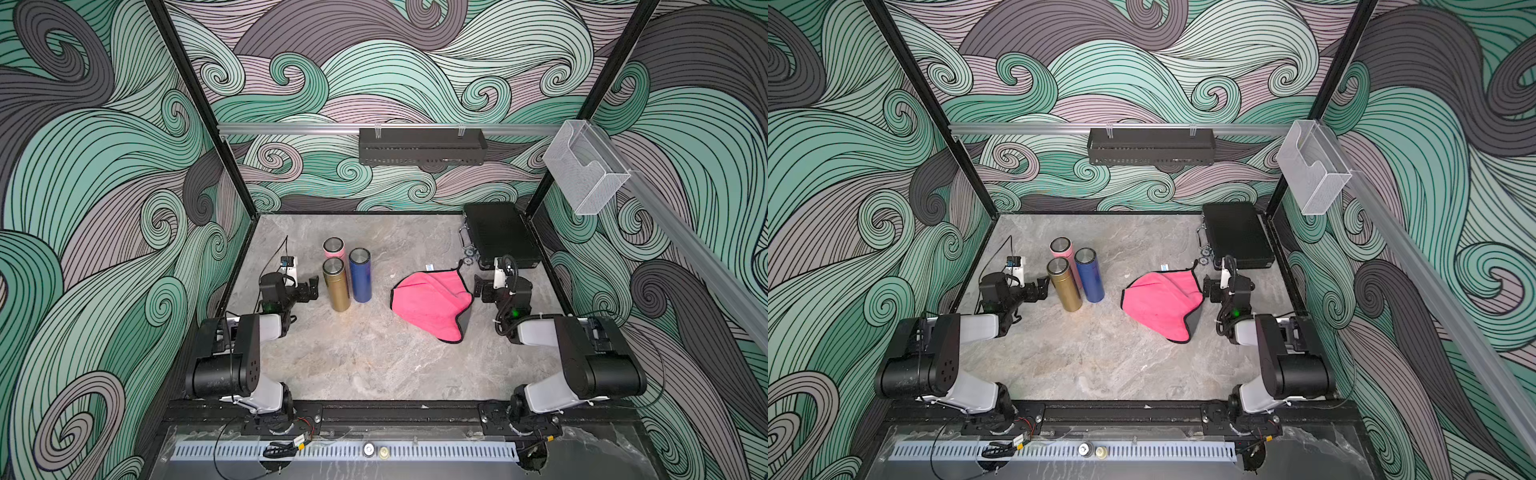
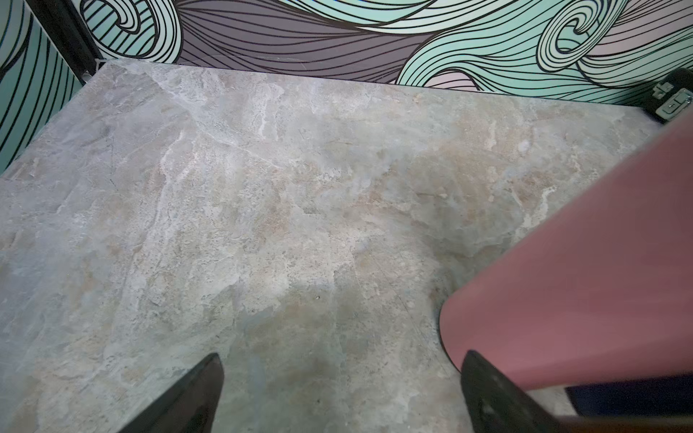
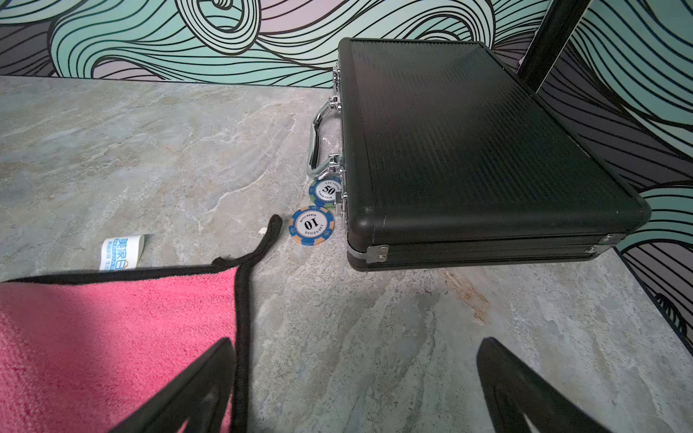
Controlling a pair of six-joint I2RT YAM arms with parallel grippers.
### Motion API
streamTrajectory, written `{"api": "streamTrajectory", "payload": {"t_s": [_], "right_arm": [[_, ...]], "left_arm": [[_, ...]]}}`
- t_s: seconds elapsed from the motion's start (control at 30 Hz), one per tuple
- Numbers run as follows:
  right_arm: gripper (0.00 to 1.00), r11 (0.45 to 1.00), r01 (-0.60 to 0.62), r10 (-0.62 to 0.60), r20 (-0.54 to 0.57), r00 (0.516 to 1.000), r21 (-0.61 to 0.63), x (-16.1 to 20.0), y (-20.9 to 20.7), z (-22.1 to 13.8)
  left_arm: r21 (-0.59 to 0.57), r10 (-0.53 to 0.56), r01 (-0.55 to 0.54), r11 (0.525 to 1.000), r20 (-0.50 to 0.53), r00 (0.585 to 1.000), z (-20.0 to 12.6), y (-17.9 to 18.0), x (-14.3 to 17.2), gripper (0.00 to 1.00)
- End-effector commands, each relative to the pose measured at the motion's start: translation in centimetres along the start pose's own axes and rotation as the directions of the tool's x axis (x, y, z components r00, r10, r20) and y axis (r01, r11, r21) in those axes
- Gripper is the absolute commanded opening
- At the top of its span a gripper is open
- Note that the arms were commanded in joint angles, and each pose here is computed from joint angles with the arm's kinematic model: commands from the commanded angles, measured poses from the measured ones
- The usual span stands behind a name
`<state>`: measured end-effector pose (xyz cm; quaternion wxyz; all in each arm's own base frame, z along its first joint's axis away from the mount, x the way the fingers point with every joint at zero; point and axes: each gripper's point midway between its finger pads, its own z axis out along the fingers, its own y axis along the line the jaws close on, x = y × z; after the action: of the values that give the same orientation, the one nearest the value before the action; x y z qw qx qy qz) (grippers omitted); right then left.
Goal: Wipe the surface of the thermos
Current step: Pick up the cleaning item at the center of the board.
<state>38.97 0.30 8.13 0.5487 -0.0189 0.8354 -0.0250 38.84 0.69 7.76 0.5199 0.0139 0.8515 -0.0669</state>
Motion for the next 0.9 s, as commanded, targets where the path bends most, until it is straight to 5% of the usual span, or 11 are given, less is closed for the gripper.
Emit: {"api": "streamTrajectory", "payload": {"t_s": [0.0,0.7,0.87], "right_arm": [[0.99,1.0,-0.015,0.015,0.04,0.999,0.001,-1.4,-0.2,0.3],[0.99,1.0,0.015,-0.014,0.097,0.995,-0.014,-2.6,0.4,-0.8],[0.99,0.995,-0.07,0.066,0.057,0.996,0.073,-5.7,-0.2,-4.4]], "left_arm": [[0.009,0.014,-0.014,1.0,0.031,0.999,0.4,0.1,-1.3,0.99],[0.029,0.048,-0.05,0.998,0.067,0.997,-0.2,-0.6,-2.4,0.99],[-0.189,-0.135,0.126,0.974,-0.037,0.99,-3.5,2.1,-4.1,0.99]]}}
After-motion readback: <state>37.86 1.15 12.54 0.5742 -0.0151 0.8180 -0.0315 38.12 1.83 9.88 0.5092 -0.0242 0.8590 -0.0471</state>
